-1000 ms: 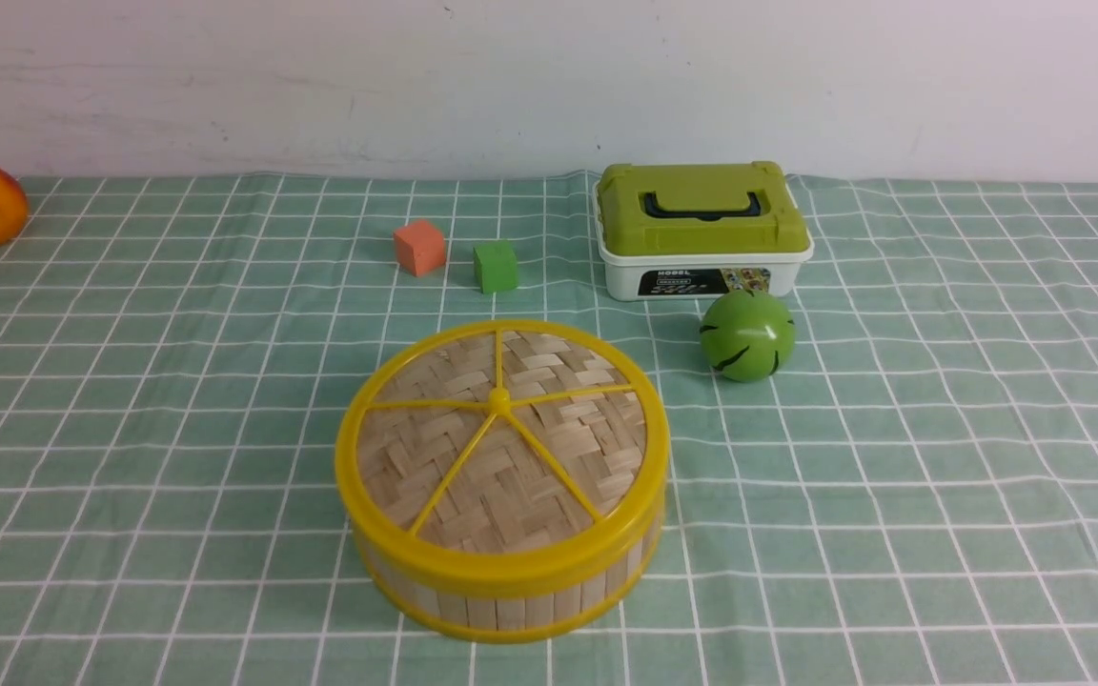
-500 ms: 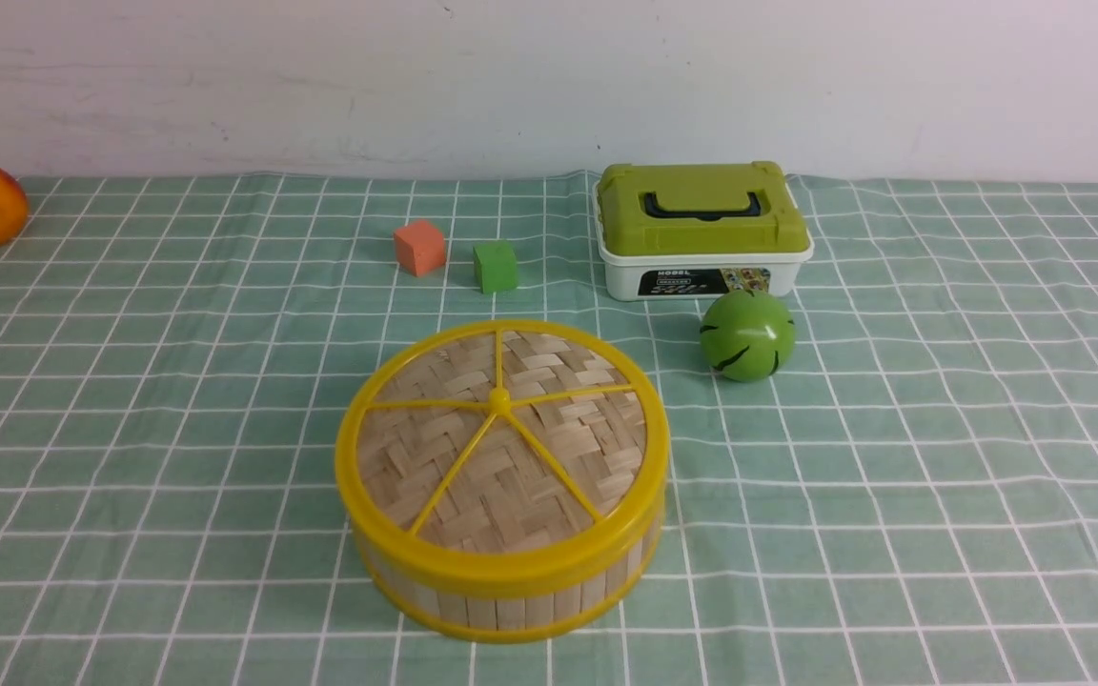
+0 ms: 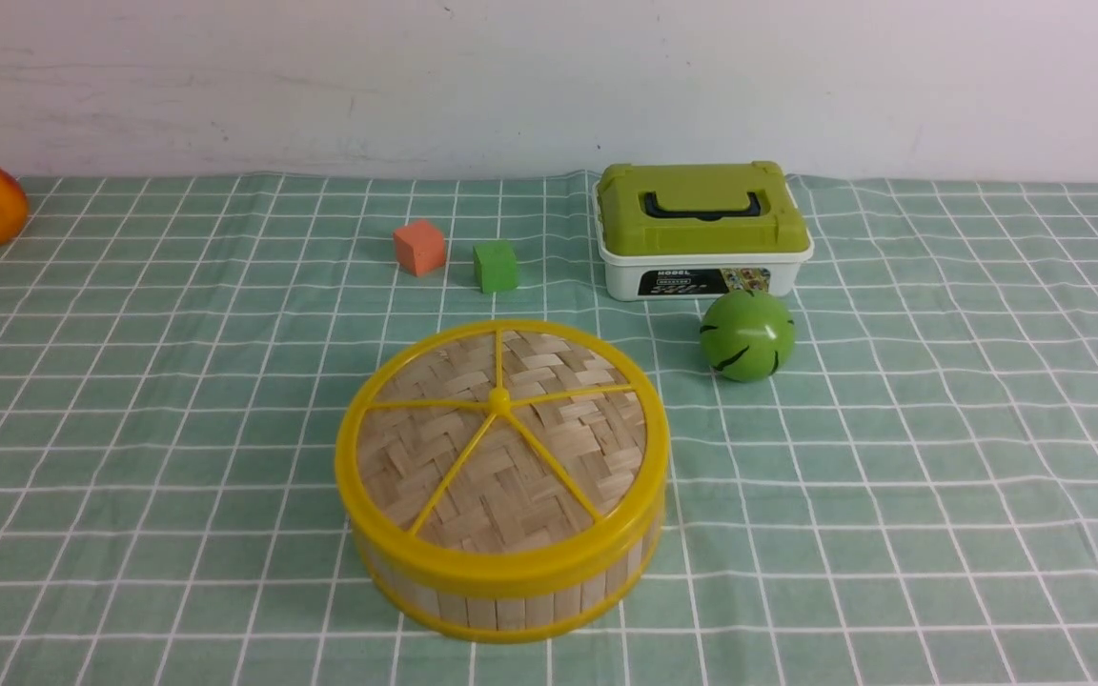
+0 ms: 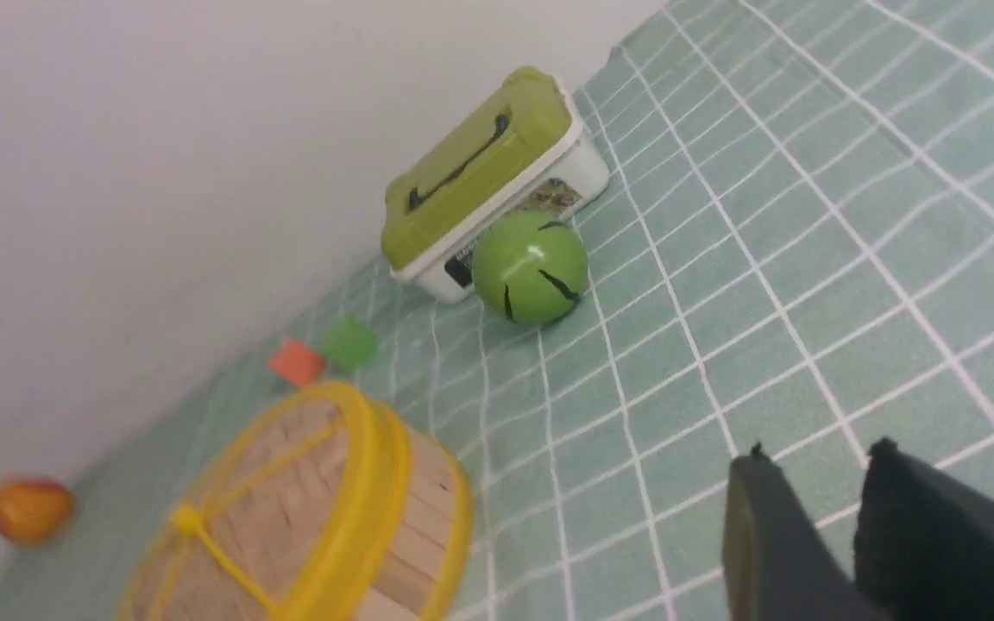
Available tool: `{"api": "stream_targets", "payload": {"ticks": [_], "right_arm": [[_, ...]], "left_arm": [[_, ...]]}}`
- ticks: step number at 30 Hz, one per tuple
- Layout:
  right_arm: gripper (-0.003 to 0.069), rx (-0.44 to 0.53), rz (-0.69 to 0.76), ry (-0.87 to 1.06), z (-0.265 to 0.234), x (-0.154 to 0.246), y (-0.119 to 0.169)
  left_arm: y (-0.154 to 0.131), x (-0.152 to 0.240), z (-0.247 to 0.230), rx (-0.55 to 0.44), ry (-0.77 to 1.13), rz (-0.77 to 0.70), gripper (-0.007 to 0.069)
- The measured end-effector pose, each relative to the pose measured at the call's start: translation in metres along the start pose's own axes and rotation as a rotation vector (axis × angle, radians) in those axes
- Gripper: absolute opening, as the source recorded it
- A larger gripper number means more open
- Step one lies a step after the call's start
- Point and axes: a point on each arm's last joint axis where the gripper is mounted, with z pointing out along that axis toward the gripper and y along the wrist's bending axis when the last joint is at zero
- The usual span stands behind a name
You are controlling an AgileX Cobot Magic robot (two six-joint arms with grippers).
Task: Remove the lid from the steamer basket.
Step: Use the right arm to lift the lid of the steamer
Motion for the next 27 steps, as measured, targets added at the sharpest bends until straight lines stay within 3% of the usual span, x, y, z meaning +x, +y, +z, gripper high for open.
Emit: {"api": "stream_targets", "payload": {"ticks": [3,5,8,16,21,27], "right_arm": [[-0.0013,0.045,-0.305,0.232,0.001,-0.044,0.032],[-0.0019,0.04,-0.399,0.302,0.006,-0.061,0.043],[-0.002,-0.033,-0.602,0.522,0.028,-0.102,0.071],[0.0,-0.303,-0.784,0.849,0.106,-0.122,0.12],[0.0003,-0.278,-0.935,0.947,0.163,-0.112,0.163],[0.0015,-0.274,-0.986,0.986,0.23,-0.082,0.213]], "left_arm": [[0.0,0.0,0.0,0.0,0.0,0.0,0.0239],[0.0,0.0,0.0,0.0,0.0,0.0,0.0239],[0.0,0.0,0.0,0.0,0.0,0.0,0.0239],[0.0,0.0,0.0,0.0,0.0,0.0,0.0239],[0.0,0.0,0.0,0.0,0.0,0.0,0.0239],[0.0,0.0,0.0,0.0,0.0,0.0,0.0239]]}}
